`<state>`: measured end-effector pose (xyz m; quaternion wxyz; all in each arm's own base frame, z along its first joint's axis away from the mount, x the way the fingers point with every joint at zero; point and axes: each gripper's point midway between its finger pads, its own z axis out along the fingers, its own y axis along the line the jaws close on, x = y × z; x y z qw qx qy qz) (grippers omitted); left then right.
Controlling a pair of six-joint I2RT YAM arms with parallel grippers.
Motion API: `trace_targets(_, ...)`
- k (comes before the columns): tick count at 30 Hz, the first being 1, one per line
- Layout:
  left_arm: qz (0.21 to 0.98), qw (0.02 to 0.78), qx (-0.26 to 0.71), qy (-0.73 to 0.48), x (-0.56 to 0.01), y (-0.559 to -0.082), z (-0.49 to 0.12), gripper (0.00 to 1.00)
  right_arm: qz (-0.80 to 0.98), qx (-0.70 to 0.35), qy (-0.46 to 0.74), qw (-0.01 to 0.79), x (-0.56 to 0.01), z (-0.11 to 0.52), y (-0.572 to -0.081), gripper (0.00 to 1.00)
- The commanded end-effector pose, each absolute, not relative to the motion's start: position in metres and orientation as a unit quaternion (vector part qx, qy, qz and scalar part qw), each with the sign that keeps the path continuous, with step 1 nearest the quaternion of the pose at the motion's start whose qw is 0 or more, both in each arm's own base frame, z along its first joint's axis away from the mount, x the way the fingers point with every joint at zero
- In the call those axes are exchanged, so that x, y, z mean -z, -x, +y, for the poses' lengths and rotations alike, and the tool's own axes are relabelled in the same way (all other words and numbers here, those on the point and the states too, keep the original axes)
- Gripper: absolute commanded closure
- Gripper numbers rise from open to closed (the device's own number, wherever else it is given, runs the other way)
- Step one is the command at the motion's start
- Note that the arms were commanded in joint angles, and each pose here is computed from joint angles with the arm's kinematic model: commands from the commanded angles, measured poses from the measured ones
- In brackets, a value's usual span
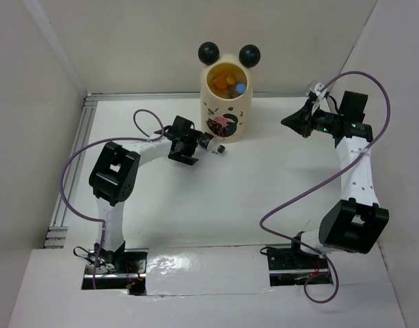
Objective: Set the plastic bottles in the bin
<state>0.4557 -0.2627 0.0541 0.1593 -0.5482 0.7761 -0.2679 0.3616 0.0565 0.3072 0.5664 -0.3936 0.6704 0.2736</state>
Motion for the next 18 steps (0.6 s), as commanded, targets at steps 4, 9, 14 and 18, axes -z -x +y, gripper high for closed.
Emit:
trace_targets(4,0.769,0.185,0.306,0.529,-0.074,-0.466,-0.274,0.0,0.664,-0.287,0.398,0.564,-0.307,0.061,-0.349,0.93)
trace_targets(9,0.756,0.207,0.352,0.512,-0.091,-0.481,-0.284,0.0,0.668,-0.284,0.402,0.559,-0.298,0.06,-0.347,0.91)
trace_targets(14,0.752,0.215,0.355,0.512,-0.093,-0.487,-0.284,0.0,0.669,-0.293,0.399,0.554,-0.292,0.062,-0.345,0.89)
trace_targets(18,0.762,0.213,0.325,0.518,-0.084,-0.495,-0.284,0.0,0.671,-0.296,0.397,0.552,-0.291,0.062,-0.343,0.88)
